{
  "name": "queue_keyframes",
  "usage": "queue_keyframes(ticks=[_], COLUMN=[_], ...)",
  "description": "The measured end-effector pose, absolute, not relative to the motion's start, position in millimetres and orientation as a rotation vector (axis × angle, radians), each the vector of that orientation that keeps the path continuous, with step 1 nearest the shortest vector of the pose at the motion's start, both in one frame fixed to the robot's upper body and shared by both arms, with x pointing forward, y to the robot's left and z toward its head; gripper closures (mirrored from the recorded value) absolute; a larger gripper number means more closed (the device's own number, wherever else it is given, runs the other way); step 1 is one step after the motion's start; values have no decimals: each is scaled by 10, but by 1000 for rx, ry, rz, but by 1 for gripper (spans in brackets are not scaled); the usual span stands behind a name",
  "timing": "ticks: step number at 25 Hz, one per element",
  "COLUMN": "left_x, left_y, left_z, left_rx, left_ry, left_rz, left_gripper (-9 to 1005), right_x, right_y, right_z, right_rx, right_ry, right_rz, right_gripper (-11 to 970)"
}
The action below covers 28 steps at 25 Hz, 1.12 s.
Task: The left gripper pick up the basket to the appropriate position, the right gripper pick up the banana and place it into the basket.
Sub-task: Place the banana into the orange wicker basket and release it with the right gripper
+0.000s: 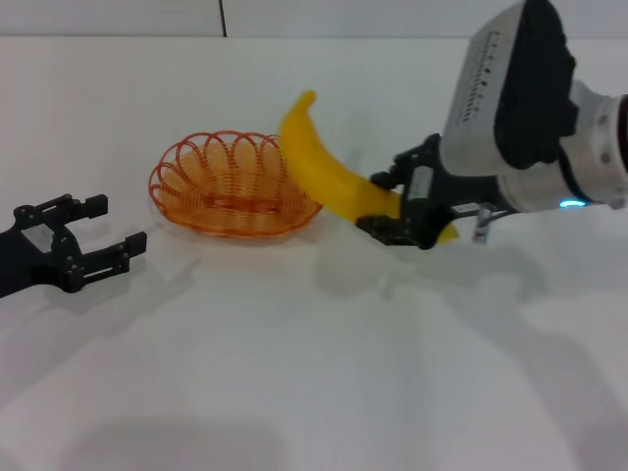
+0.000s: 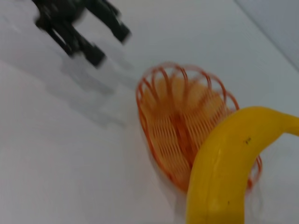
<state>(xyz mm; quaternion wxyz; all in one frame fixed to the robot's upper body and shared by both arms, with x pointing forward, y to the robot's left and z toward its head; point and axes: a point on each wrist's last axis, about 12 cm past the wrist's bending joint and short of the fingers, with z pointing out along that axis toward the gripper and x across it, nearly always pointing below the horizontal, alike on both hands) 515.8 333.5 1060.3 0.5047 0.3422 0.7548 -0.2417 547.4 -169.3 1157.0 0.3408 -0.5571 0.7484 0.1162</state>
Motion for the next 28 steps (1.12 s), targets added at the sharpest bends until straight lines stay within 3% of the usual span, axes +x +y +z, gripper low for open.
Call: queue_keyframes(ticks=[28], left_x=[5225], left_y=[3277], left_z=[10579], left_rx=[835], left_ry=[1834], left_rz=[-583], left_gripper=[226], right_x=[5573], right_y=[-947], right_z=[11191], right_rx=[-1465], right_ry=[1662], right_rz=[180], right_gripper=[468])
